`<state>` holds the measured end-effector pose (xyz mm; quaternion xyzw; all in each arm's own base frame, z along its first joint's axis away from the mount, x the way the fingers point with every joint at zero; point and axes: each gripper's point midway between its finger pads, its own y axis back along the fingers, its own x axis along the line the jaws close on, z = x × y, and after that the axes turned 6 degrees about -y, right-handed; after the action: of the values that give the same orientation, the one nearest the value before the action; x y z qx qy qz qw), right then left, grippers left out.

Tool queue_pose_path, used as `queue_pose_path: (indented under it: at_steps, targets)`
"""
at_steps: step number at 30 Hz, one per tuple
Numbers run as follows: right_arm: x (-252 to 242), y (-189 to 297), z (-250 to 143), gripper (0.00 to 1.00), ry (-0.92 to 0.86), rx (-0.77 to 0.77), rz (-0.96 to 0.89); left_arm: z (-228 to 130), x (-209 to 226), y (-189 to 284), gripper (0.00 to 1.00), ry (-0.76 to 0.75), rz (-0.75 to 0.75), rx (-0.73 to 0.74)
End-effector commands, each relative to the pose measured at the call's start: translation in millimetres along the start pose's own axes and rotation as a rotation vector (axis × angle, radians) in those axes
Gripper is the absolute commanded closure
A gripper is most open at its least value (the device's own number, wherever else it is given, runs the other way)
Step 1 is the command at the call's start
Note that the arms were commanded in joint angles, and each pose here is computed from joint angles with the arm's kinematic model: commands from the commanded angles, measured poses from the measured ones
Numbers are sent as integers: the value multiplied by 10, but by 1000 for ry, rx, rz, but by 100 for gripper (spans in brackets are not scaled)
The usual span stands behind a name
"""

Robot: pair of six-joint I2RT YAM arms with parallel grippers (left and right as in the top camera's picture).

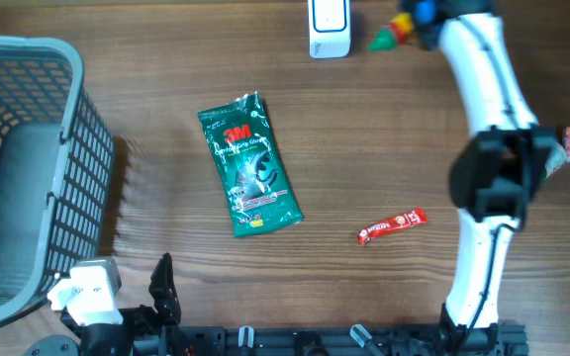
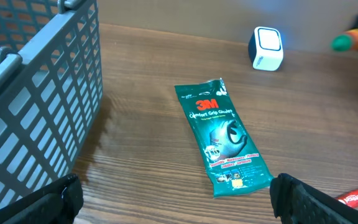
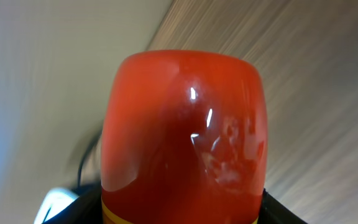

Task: Scan the item barcode
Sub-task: 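Carry sriracha bottle to right table edge and release it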

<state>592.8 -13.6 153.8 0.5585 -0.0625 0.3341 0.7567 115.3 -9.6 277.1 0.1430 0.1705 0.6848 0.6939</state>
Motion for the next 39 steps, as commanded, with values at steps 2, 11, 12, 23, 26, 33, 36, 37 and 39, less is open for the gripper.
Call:
queue_pose_path:
  at_steps: [2, 11, 12, 23, 26, 33, 36, 37, 39]
  targets:
    - [-749, 172, 1080, 66, -147, -136, -142, 12, -16, 13, 0, 14, -7, -11]
    - [-2386, -519, 1780, 65, -299, -133, -416, 12, -16, 13, 0, 14, -7, -11]
    - [-2478, -554, 1792, 64, -309, -128, -432, 12, -15, 13, 0, 14, -6, -11]
    - [-3040, -239, 2026, 1, -244, -119, -600, 12, -16, 13, 0, 14, -7, -11]
    - [-2855, 186, 2157, 0, -242, -142, -577, 12, -16, 13, 0, 14, -7, -11]
    - [-1834, 1536, 1891, 1, -397, -26, -164, 12, -15, 13, 0, 14, -6, -11]
    - [-1586, 2049, 1563, 1, -372, 24, -95, 12, -15, 13, 0, 14, -6, -11]
    - [-1507, 2233, 1439, 1, -354, 28, -78, 12, -15, 13, 0, 14, -6, -11]
    - [-1377, 2554, 1182, 1, -311, 44, -45, 12, -15, 13, 0, 14, -6, -11]
